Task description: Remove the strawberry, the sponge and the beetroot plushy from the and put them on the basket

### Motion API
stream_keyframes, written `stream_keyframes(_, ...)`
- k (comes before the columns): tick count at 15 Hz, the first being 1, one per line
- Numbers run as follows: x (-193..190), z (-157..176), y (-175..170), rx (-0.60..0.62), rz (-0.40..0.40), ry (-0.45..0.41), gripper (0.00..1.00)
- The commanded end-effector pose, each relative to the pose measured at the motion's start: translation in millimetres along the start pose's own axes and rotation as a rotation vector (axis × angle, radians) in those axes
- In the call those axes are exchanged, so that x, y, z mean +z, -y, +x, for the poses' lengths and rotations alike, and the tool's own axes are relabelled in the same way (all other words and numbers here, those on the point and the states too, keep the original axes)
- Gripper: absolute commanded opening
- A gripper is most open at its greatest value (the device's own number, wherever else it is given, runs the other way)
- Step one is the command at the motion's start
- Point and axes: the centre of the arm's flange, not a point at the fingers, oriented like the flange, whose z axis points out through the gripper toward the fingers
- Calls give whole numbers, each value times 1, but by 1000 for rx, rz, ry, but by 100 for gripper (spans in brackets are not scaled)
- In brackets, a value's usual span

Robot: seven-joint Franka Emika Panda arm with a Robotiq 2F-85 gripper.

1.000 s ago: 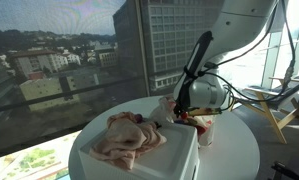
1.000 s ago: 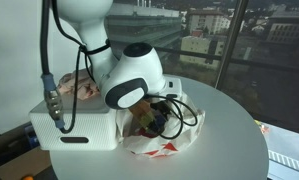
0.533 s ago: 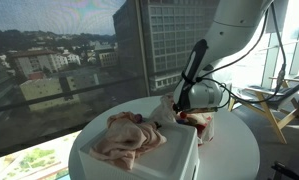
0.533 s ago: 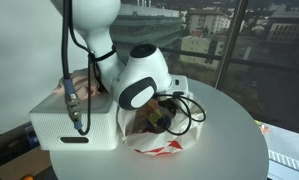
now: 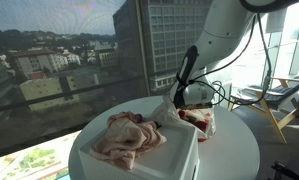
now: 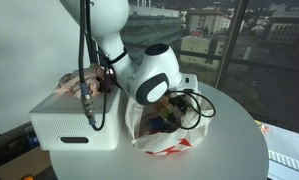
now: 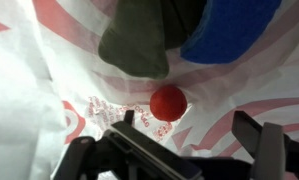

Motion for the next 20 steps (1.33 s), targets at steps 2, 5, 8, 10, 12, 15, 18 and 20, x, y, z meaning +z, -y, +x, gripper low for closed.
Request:
stream_keyframes(2,29,26,7,34,-19,-21,100)
stream_keyframes(5,45,29,3,43,-28,-29,100)
stream_keyframes(8,62,30,-4,60,-45,-30,100)
stream_keyframes(10,69,31,-7,65,-46,-33,100)
stream_keyframes(12,72,30,-7,69,-40,-30,100)
stream_keyframes(15,64,24,-2,63,-16,-27,66)
stream_keyframes(18,51,15,4,55,-15,-8,43)
stream_keyframes(20,47,12,4,49,-25,-11,27)
